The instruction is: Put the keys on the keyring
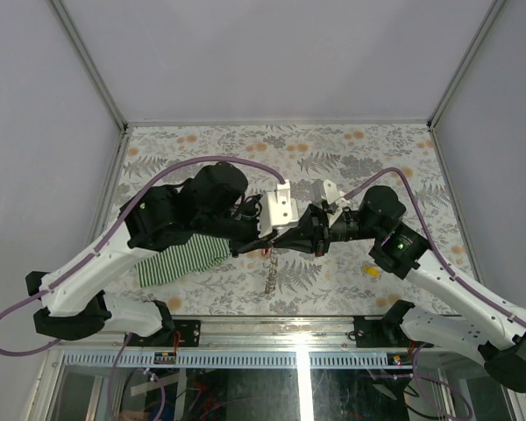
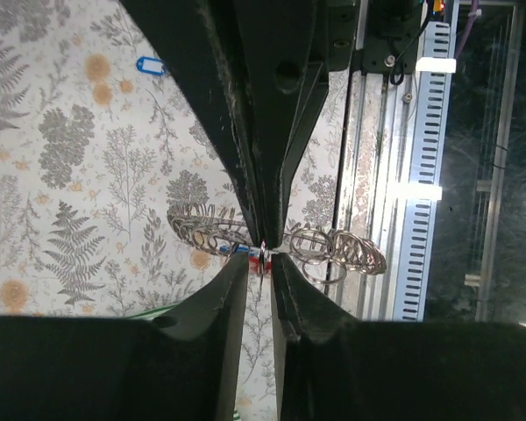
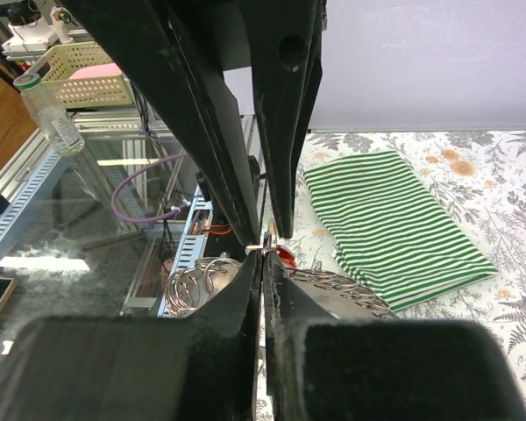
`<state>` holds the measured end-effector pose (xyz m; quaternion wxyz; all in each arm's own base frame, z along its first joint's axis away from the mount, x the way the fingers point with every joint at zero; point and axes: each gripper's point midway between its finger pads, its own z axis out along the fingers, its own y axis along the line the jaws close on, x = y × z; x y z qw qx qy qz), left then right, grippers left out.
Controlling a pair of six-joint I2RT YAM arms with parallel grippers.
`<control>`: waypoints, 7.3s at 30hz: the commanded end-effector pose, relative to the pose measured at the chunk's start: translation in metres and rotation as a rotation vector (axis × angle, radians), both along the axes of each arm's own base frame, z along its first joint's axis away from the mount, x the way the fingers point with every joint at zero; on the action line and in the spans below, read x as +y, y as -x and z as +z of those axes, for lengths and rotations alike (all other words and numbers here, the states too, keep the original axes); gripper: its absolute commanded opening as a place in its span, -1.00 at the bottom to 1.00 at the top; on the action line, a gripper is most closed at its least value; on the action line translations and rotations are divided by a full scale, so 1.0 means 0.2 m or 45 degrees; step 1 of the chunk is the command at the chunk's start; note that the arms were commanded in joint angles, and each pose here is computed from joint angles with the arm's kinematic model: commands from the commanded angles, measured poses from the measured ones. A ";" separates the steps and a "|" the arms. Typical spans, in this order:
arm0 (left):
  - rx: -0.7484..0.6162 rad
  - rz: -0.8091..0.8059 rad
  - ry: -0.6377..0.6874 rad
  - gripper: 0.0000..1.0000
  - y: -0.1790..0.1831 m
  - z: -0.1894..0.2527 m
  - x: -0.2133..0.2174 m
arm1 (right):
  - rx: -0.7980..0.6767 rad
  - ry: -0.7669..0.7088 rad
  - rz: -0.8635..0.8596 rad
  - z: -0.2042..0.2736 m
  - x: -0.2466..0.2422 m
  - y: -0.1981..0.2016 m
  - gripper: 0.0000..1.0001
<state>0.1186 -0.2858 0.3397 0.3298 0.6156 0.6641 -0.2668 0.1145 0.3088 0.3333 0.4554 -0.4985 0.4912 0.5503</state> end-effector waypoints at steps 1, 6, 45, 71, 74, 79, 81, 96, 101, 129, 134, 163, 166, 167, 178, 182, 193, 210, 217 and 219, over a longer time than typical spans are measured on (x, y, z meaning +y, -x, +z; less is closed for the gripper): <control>-0.121 0.003 0.237 -0.59 0.00 0.19 -0.02 | -0.145 -0.135 -0.025 0.19 -0.05 0.04 -1.00; -0.177 -0.024 0.459 -0.49 0.06 0.31 -0.01 | -0.183 -0.156 -0.004 0.27 -0.07 0.08 -1.00; -0.200 -0.053 0.912 -0.62 0.15 0.37 -0.01 | -0.278 -0.368 0.020 0.54 -0.15 0.18 -1.00; -0.203 -0.072 0.928 -1.00 0.15 0.39 -0.03 | -0.282 -0.497 -0.060 0.65 -0.19 0.17 -1.00; -0.200 -0.082 0.933 -1.00 0.15 0.40 -0.04 | -0.269 -0.554 -0.083 0.68 -0.19 0.15 -1.00; -0.197 -0.104 0.943 -1.00 0.16 0.41 -0.06 | -0.239 -0.616 -0.069 0.70 -0.18 0.14 -1.00; -0.194 -0.111 0.945 -1.00 0.16 0.41 -0.07 | -0.228 -0.634 -0.071 0.71 -0.18 0.14 -1.00; -0.223 -0.056 0.957 -0.89 0.13 0.43 -0.04 | -0.224 -0.502 -0.273 0.61 -0.19 0.01 -1.00; -0.225 -0.039 0.916 -0.78 0.11 0.40 -0.05 | -0.189 -0.449 -0.330 0.58 -0.18 -0.03 -1.00; -0.082 0.435 0.795 0.17 -0.29 0.17 -0.07 | -0.211 0.123 -0.634 0.15 -0.29 -0.25 -1.00; 0.128 0.605 0.700 0.48 -0.52 -0.06 0.00 | -0.174 0.328 -0.761 -0.12 -0.33 -0.36 -1.00; 0.206 1.656 0.513 1.00 -0.90 -0.45 0.60 | 0.185 0.904 -0.973 -0.82 -0.26 -0.67 -1.00; 0.174 1.657 0.536 1.00 -0.89 -0.45 0.62 | 0.184 0.899 -0.996 -0.85 -0.21 -0.76 -1.00; 0.159 1.660 0.548 1.00 -0.88 -0.44 0.63 | 0.182 0.890 -1.006 -0.85 -0.19 -0.79 -1.00; 0.109 1.700 0.471 1.00 -0.82 -0.48 0.74 | 0.327 0.843 -1.057 -1.09 -0.09 -1.10 -0.88; 0.135 1.715 0.448 1.00 -0.82 -0.53 0.75 | 0.399 0.818 -1.058 -1.13 -0.05 -1.18 -0.59; 0.293 1.720 0.544 1.00 -0.92 -0.64 0.83 | 0.576 0.623 -1.353 -0.83 -0.22 -1.15 0.50; -0.215 1.744 0.825 1.00 -0.83 -0.08 1.07 | 0.201 0.306 -1.546 -0.08 -0.76 -0.72 0.99; -0.272 1.759 0.877 1.00 -0.72 -0.12 1.13 | 0.141 0.147 -1.603 -0.16 -0.86 -0.64 0.99; -0.252 1.755 0.878 1.00 -0.69 -0.18 1.12 | 0.175 0.103 -1.601 -0.22 -0.86 -0.63 0.99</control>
